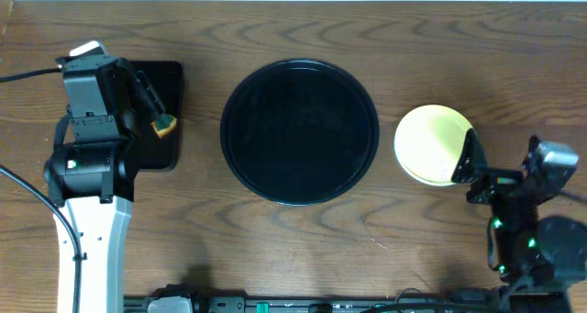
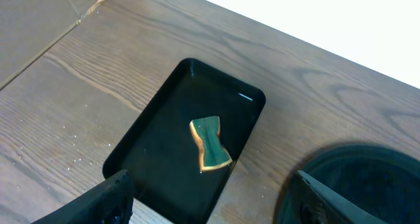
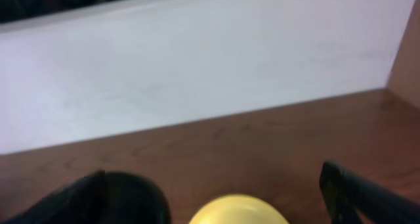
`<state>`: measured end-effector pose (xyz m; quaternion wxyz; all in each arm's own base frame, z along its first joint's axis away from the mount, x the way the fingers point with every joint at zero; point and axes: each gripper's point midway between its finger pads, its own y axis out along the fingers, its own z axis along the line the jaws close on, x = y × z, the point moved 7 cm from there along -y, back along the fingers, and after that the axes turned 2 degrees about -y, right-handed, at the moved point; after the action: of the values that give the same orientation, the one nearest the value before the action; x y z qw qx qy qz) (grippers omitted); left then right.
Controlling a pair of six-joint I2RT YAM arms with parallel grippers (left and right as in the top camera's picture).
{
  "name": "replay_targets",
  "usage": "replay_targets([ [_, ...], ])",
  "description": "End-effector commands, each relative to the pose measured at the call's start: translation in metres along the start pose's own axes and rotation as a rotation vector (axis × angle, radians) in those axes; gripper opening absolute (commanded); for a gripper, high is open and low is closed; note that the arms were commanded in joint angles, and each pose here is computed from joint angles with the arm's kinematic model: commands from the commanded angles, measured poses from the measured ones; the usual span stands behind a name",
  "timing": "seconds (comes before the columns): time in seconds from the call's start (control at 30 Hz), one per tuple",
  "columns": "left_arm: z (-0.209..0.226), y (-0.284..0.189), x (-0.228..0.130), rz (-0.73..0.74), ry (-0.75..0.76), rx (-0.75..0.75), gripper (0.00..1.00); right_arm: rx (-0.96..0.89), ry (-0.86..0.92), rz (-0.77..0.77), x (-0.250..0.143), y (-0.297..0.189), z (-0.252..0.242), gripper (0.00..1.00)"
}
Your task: Clean dirty plates on tray and stack at the side
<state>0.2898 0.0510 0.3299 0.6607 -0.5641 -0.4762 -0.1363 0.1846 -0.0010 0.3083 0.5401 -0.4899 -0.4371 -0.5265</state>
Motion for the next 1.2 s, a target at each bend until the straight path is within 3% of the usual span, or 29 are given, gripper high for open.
replay_targets([
  [0.0,0.000,0.001,-0.001,0.003,0.010,0.002,0.76,0.039,-0.014,-0.016,-0.035,0.000,-0.003,0.99],
  [0.47,0.000,0.001,-0.001,0.003,0.010,0.002,0.76,0.119,-0.015,-0.050,-0.133,0.003,-0.007,0.99],
  [1.17,0.000,0.001,-0.001,0.003,0.010,0.002,0.76,0.148,-0.088,0.021,-0.148,0.000,0.000,0.99],
])
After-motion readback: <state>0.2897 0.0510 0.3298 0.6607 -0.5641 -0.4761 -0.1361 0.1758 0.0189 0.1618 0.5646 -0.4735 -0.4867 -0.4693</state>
